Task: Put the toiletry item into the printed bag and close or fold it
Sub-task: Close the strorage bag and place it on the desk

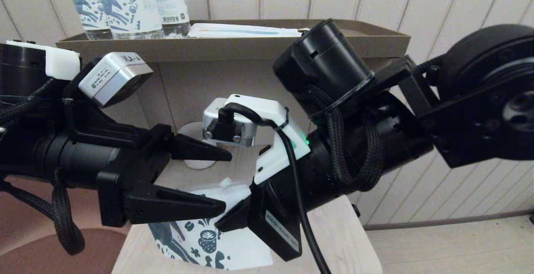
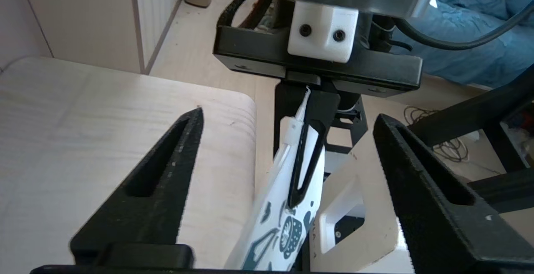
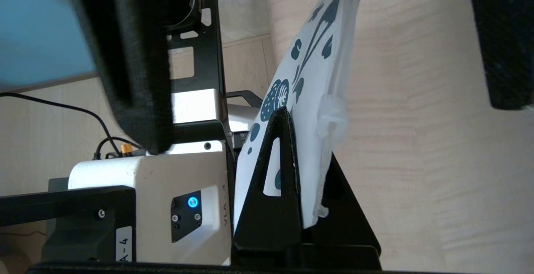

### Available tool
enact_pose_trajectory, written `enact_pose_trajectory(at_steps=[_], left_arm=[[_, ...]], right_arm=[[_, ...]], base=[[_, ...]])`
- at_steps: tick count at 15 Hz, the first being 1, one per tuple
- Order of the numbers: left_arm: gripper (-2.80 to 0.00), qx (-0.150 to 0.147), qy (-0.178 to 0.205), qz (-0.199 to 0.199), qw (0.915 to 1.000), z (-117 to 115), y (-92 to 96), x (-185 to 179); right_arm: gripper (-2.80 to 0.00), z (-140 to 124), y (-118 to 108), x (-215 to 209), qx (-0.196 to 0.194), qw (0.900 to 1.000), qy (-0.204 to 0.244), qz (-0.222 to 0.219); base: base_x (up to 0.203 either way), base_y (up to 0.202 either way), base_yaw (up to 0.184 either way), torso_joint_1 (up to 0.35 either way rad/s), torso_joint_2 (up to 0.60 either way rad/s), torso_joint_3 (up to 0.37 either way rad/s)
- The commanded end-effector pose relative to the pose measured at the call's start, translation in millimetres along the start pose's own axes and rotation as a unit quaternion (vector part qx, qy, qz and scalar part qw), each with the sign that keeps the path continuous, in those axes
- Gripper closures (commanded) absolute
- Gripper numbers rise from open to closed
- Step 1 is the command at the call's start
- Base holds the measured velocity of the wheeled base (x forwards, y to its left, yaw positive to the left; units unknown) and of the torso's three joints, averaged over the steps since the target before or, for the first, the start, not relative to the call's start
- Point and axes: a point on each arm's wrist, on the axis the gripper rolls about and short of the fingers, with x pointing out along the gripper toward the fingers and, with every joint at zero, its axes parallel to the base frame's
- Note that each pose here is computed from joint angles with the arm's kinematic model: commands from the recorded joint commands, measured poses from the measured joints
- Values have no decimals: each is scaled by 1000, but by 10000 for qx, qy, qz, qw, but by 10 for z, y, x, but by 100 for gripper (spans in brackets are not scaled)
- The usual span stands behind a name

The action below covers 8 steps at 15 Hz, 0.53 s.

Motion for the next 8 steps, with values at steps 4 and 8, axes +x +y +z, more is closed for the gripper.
enact_pose_trajectory(at_steps=[4,8], left_arm=[[-280,-13,14,-62,10000,-18,-9,13],[-280,-19,21,-64,10000,-29,-8,15]], right_arm=[[0,1,-3,4,-13,10000,3,14],[0,16,3,-15,-16,10000,-36,19]], base=[[0,0,0,0,0,0],[0,0,0,0,0,0]])
